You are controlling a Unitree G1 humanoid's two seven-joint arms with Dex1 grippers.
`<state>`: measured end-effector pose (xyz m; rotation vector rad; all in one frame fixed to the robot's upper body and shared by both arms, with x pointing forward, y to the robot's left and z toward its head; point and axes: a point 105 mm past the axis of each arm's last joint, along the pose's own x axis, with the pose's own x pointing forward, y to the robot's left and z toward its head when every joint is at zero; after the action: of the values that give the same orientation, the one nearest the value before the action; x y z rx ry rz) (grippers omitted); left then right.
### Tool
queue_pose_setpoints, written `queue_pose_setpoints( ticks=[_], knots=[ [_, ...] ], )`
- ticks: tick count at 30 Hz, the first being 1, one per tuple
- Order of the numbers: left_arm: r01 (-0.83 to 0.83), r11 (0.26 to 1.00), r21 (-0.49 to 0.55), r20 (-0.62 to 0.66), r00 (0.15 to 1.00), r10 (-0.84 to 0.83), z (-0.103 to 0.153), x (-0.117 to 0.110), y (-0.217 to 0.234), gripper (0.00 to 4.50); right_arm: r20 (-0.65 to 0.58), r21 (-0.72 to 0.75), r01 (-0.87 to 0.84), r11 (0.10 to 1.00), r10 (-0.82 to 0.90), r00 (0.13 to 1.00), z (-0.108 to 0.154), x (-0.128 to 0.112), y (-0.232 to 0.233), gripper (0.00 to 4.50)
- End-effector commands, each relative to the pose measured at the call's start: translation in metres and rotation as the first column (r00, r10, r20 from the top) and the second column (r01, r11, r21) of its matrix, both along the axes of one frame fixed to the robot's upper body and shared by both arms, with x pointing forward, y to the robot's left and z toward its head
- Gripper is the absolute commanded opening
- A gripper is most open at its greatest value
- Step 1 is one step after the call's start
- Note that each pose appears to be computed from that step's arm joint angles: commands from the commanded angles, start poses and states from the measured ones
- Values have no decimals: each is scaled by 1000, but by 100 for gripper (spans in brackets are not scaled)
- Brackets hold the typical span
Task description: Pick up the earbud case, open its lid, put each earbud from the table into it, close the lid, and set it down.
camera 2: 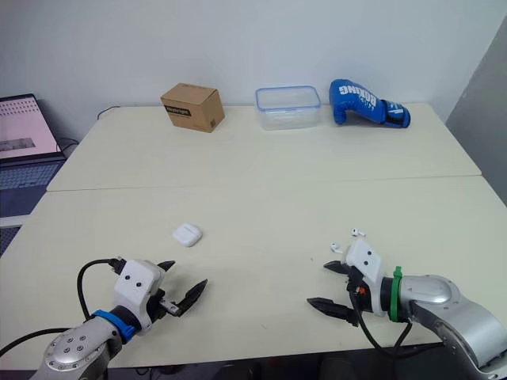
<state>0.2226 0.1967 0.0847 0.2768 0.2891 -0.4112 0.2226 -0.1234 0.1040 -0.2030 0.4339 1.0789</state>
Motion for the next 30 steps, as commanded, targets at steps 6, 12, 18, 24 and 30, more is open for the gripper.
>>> queue_pose_setpoints(
  ticks=[6, 12, 18, 24, 30],
  knots=[
    [29, 999, -24, -2, 1000, -29, 6, -4, -4, 449, 27, 2, -16, 1000, 16, 999, 6, -2, 1, 450],
    [41, 997, -61, 21, 999, -39, 23, 7, 7, 449, 63, 8, -49, 999, 49, 997, 13, 2, 6, 450],
    [93, 995, -33, -15, 996, -94, 32, 20, 34, 449, 167, 21, -130, 991, 125, 978, 44, 21, 12, 450],
    [127, 992, 6, 16, 992, -127, 30, 43, 52, 449, 235, 18, -196, 980, 187, 954, 63, 32, 15, 450],
    [149, 989, 0, 19, 989, -149, 28, 66, 56, 449, 263, -4, -215, 977, 208, 942, 71, 36, 13, 450]
  ],
)
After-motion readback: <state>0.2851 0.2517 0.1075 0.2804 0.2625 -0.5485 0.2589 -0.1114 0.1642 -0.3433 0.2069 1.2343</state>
